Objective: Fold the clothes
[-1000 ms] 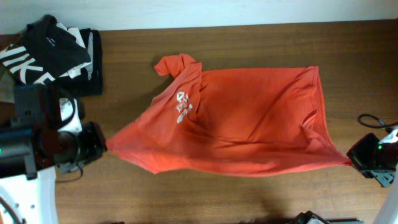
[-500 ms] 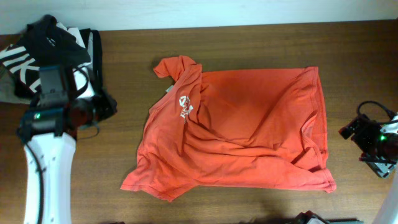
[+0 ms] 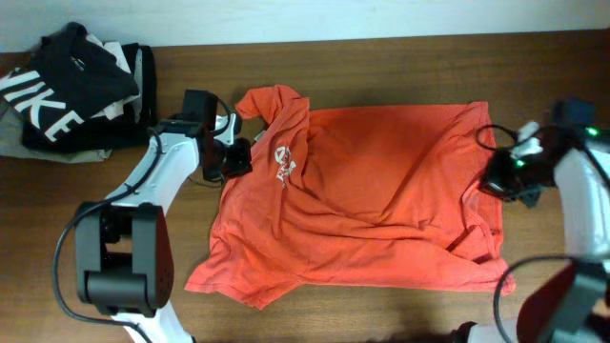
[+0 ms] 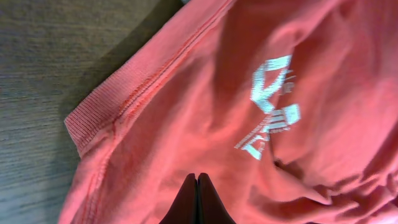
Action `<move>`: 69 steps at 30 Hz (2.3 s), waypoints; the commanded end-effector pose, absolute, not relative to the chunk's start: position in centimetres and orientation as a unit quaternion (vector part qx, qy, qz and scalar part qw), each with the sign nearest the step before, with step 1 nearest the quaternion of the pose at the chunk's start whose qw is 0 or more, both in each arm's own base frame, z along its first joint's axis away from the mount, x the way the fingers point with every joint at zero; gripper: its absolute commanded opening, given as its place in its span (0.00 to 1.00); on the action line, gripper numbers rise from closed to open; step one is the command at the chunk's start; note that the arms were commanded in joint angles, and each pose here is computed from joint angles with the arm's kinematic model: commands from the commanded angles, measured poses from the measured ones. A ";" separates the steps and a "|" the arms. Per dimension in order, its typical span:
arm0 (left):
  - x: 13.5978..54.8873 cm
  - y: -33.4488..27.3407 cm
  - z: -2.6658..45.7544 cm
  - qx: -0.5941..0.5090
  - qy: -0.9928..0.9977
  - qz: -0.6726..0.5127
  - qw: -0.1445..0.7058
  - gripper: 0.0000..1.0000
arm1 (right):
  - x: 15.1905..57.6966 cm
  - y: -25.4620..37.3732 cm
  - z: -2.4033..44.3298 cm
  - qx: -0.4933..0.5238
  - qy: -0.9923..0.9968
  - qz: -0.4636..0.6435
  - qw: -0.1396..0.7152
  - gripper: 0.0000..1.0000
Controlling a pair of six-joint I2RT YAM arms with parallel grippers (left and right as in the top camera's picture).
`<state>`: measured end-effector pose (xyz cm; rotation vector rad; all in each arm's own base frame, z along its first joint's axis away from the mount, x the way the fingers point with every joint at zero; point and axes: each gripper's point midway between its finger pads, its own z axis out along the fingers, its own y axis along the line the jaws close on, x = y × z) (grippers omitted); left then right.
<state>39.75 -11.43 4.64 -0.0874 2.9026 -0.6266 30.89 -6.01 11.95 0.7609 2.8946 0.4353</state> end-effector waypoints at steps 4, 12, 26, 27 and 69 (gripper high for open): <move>40.0 -11.0 1.8 -0.017 0.978 -0.194 0.071 0.01 | 32.0 -5.2 5.8 0.259 0.959 0.112 -0.015 0.04; 39.9 -9.3 -1.8 -0.031 0.987 -0.152 0.049 0.01 | 31.8 -6.6 4.1 0.261 0.962 0.074 -0.029 0.04; 39.1 4.5 -3.7 -0.205 0.977 -0.053 0.033 0.01 | 30.6 -7.7 1.1 0.290 0.956 0.033 -0.024 0.04; 38.7 5.4 -3.7 -0.217 0.974 -0.053 0.028 0.01 | 30.7 -7.7 1.1 0.293 0.955 0.033 -0.022 0.04; 38.0 0.0 -1.2 -0.192 0.979 -0.060 0.017 0.01 | 26.3 1.3 -0.7 0.198 0.965 0.107 -0.134 0.04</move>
